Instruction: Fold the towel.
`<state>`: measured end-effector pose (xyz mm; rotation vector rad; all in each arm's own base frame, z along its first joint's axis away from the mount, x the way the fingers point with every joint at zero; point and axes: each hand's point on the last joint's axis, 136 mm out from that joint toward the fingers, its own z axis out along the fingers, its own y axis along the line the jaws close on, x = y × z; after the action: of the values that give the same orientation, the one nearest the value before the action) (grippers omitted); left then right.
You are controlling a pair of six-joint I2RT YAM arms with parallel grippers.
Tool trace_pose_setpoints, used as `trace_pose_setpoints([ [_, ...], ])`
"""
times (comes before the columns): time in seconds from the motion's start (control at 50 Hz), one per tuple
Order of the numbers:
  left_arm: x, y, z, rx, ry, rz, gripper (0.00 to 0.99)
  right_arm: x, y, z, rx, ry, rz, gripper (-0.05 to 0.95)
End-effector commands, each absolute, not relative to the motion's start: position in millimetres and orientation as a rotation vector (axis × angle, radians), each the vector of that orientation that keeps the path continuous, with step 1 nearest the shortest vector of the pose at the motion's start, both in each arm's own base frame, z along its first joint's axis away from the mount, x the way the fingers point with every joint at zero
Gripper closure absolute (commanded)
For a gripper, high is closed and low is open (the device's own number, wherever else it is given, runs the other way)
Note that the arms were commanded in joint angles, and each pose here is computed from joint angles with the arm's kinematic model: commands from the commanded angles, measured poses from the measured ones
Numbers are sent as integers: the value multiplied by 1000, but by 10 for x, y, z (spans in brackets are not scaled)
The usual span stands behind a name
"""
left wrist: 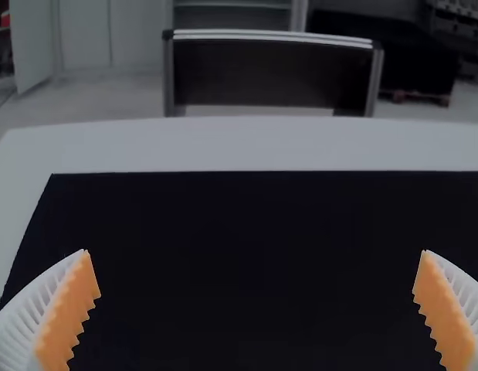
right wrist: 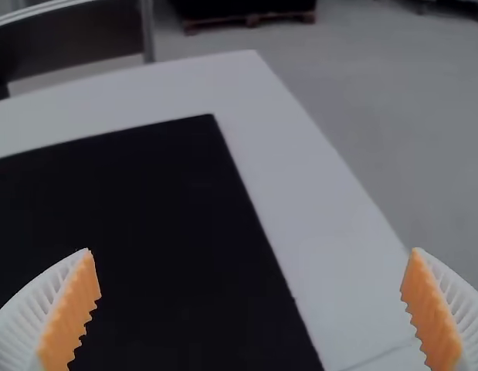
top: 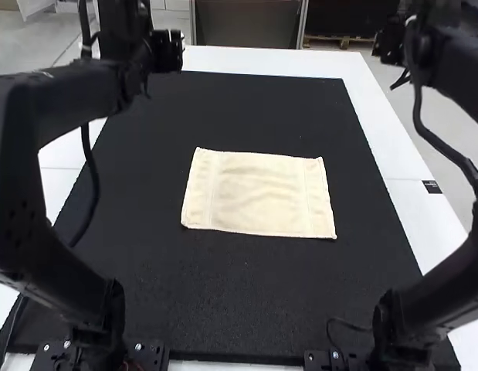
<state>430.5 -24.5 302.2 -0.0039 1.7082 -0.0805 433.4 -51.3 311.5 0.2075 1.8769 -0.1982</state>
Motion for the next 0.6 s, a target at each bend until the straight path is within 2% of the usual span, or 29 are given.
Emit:
trace_pose_setpoints([
  [0.0, 4264, -125, 2963, -27, 1703, -37, 41, 4386, -503, 3077, 239, 1859, -197, -7],
  [0.16, 4250, -66, 2842, -90, 1707, -71, 41, 4395, -599, 2995, 260, 1858, -238, -7],
  [0.28, 4297, -79, 2734, -101, 1739, -84, 46, 4433, -596, 2653, 242, 1934, -242, -8],
  [0.42, 4442, -198, 2703, -81, 1782, -97, 44, 4503, -557, 2605, 210, 1979, -232, -8],
  [0.58, 4658, -593, 2577, 8, 1870, -136, 44, 4583, -499, 2335, 174, 2111, -243, -7],
])
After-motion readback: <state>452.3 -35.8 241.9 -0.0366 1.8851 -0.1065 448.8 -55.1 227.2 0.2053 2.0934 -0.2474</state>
